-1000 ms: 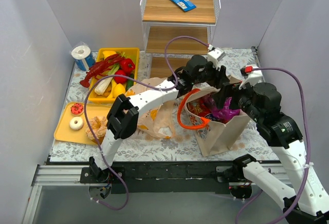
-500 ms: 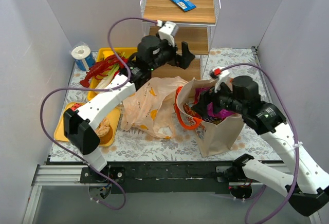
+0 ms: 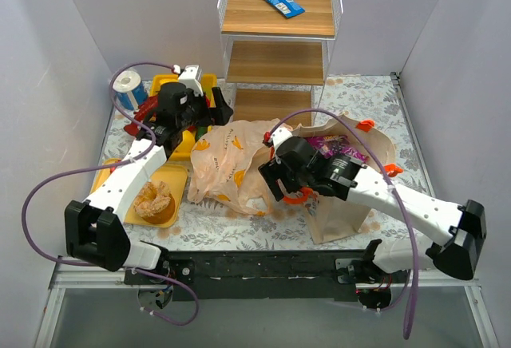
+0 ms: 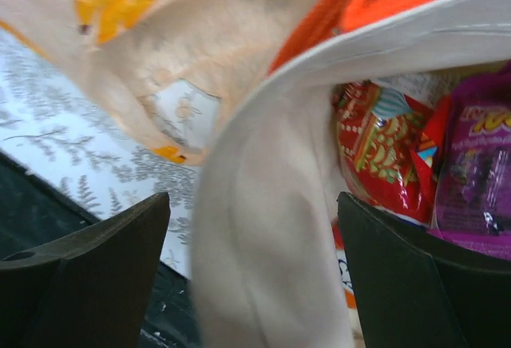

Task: Place the mixed food into the grocery bags and tie them

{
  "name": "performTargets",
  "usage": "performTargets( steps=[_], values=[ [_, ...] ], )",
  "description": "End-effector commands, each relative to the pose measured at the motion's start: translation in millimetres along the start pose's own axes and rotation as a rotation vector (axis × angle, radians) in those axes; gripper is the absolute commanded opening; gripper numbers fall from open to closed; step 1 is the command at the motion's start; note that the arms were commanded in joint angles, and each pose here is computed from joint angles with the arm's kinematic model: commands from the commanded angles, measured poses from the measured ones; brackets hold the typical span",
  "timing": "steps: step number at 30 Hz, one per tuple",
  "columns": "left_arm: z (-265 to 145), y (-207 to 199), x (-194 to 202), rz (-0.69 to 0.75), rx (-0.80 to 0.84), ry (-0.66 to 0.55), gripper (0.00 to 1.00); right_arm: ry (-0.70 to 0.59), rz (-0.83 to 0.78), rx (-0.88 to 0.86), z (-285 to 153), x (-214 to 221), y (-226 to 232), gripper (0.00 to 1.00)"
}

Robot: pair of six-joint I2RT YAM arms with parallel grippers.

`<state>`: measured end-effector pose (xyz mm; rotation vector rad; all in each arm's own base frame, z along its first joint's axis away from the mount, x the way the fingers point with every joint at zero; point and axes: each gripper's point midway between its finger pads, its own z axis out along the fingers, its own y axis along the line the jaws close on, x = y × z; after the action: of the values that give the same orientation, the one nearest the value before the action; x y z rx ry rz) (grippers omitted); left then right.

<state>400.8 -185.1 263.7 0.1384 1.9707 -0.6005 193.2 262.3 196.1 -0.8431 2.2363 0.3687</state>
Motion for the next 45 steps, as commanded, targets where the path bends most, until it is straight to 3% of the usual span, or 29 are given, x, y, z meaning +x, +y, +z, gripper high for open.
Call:
performTargets(
  steps=[1, 3, 6, 7, 10, 13, 18, 27, 33, 40, 45],
  values=[
    [-15, -5, -9, -0.005, 0.041, -0.078, 0.98, 0.07, 0.033, 0.268, 14, 10, -37, 0.84],
    [-11, 1, 0, -0.017, 0.035, -0.061, 0.98, 0.132, 0.039, 0.312, 23, 24, -48, 0.78],
    [-8, 6, 12, -0.032, 0.037, -0.037, 0.98, 0.233, 0.039, 0.355, 42, 55, -60, 0.56],
    [-8, 7, 13, -0.029, 0.038, -0.037, 0.98, 0.274, 0.055, 0.38, 46, 65, -67, 0.44],
    [-10, 6, 13, -0.033, 0.044, -0.041, 0.98, 0.358, 0.077, 0.42, 52, 95, -79, 0.27],
    [-15, 2, 10, -0.033, 0.061, -0.054, 0.98, 0.434, 0.108, 0.494, 45, 116, -102, 0.15],
    [-22, -1, 7, -0.034, 0.069, -0.073, 0.98, 0.541, 0.116, 0.638, 26, 138, -145, 0.04],
    [-25, -6, 6, -0.034, 0.091, -0.08, 0.98, 0.714, 0.084, 0.857, -3, 166, -211, 0.01],
    [-27, -1, 7, -0.029, 0.066, -0.086, 0.98, 0.745, 0.125, 0.974, -23, 171, -247, 0.01],
    [-24, -2, 13, -0.008, 0.07, -0.067, 0.97, 0.695, 0.201, 1.014, -36, 160, -268, 0.01],
    [-19, -19, 30, 0.097, 0.039, -0.027, 0.95, 0.637, 0.242, 1.015, -41, 142, -274, 0.02]
  ],
)
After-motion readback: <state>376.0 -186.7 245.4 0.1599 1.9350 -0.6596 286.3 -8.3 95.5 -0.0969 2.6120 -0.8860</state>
